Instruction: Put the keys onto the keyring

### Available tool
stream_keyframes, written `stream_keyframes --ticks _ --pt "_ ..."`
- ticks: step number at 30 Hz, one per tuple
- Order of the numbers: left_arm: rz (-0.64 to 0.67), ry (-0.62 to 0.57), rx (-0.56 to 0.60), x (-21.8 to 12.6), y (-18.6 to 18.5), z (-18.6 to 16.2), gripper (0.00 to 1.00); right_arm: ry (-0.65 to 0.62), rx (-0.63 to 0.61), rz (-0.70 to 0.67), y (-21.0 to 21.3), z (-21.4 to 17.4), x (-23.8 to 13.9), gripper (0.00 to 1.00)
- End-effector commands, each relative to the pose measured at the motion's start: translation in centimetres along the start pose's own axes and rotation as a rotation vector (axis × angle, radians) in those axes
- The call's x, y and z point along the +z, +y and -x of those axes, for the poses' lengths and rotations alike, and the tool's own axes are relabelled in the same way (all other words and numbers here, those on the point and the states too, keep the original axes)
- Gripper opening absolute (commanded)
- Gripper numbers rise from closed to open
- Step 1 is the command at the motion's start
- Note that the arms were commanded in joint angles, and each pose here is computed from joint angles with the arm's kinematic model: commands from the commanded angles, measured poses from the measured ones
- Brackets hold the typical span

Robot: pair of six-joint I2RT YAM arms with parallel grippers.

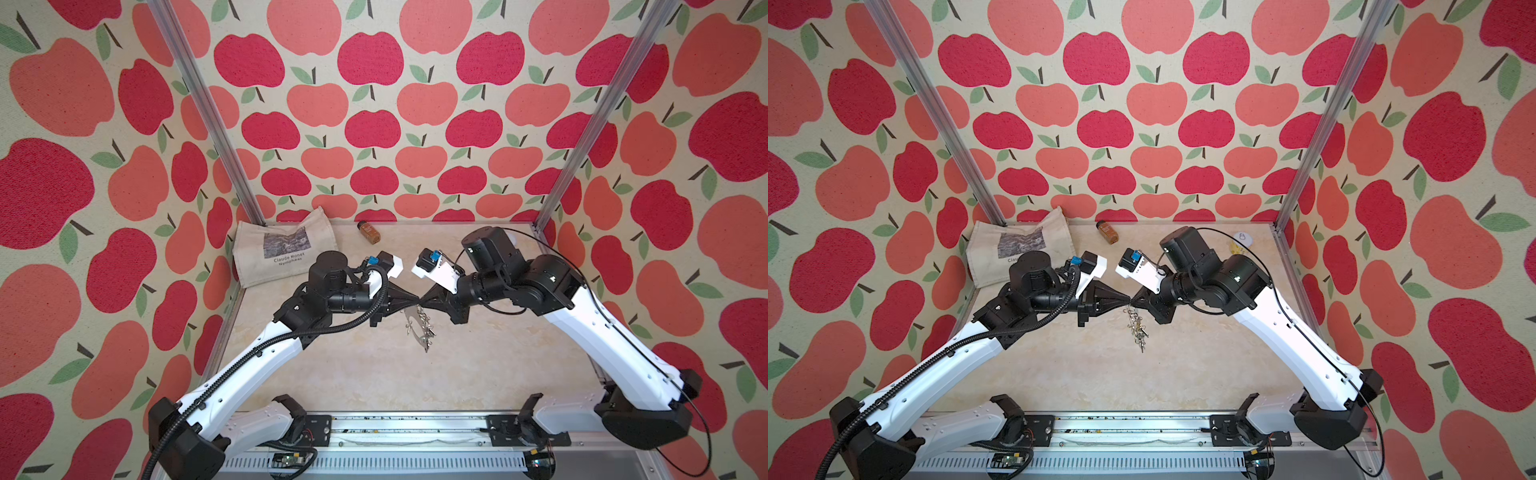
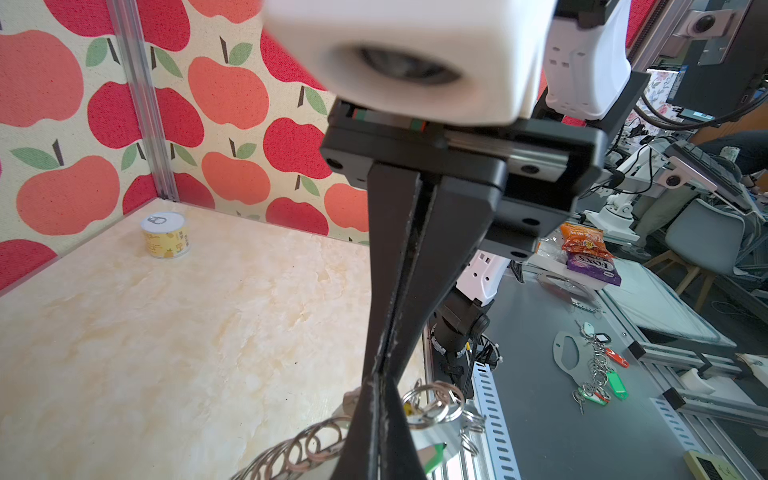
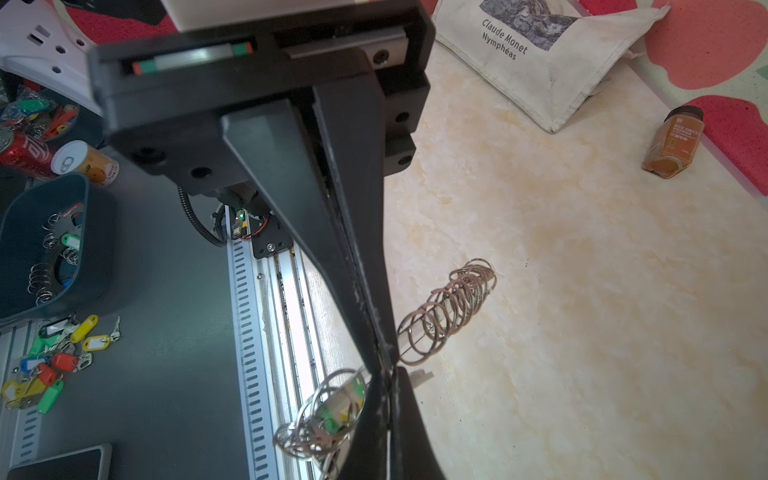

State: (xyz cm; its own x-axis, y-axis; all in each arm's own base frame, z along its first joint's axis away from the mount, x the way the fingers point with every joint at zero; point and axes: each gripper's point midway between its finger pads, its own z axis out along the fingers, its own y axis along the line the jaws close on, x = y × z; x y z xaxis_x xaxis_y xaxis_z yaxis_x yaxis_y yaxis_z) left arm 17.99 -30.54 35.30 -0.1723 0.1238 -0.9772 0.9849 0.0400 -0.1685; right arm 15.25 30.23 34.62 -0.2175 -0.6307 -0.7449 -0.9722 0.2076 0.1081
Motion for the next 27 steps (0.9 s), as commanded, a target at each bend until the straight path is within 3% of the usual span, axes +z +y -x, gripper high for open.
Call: stream_keyframes --ticks 1,11,27 --pt "-0.040 -0.036 0.045 -0.1 -0.9 1.9 0.00 -0.074 -0.035 0.029 0.7 1.9 -0.6 0.00" --pt "-0.015 -0.086 0.110 -1.1 -1.8 3.9 0.00 -0.104 -0.038 0.015 0.8 2.1 -1.4 0.01" --pt "-0.010 -0.133 0.175 -2.3 -3.1 6.2 0.00 -0.181 -0.070 -0.011 1.3 3.0 -3.3 0.36"
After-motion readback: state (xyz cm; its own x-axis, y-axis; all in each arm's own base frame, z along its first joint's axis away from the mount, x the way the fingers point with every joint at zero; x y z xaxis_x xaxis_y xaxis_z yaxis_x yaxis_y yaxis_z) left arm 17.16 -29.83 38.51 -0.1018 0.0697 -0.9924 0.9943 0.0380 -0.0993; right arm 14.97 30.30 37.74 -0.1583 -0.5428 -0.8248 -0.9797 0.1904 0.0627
